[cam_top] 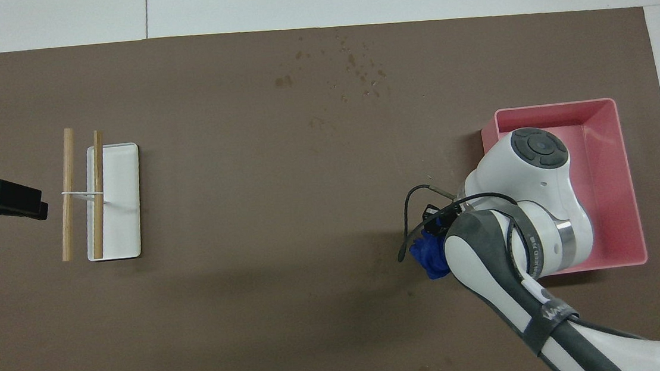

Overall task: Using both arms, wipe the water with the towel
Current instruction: 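Move the towel into the pink bin and open the right gripper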

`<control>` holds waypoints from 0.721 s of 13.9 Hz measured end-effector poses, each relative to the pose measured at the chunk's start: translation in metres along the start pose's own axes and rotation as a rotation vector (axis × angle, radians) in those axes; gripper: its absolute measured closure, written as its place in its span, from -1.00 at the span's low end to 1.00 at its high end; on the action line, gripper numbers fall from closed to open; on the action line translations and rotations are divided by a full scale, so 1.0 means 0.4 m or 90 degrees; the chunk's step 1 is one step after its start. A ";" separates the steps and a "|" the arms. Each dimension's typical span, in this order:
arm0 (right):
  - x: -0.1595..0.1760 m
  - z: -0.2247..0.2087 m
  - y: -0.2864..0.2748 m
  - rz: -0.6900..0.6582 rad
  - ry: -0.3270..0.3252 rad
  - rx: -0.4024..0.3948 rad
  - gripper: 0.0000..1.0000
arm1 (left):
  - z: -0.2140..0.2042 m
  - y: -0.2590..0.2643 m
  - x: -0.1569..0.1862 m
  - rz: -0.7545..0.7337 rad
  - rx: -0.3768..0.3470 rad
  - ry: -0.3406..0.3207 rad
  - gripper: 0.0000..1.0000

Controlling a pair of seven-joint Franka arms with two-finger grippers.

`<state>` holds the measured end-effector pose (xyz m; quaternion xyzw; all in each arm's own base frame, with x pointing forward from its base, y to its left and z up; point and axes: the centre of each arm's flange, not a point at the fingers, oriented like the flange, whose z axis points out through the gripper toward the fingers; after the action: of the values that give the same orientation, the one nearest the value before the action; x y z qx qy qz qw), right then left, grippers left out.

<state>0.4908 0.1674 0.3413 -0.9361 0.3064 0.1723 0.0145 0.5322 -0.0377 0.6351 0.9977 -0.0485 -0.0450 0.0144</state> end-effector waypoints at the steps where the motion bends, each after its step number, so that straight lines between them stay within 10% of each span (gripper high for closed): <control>1: -0.014 -0.044 -0.002 -0.006 0.000 0.003 0.58 | 0.000 0.000 0.000 0.000 0.000 0.000 -1.00; 10: 0.088 -0.359 0.182 -0.051 0.040 0.080 0.58 | 0.000 0.000 0.000 0.000 0.000 0.000 -1.00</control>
<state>0.5200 0.0691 0.4705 -0.9497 0.2793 0.1226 0.0704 0.5321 -0.0376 0.6349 0.9977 -0.0485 -0.0452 0.0144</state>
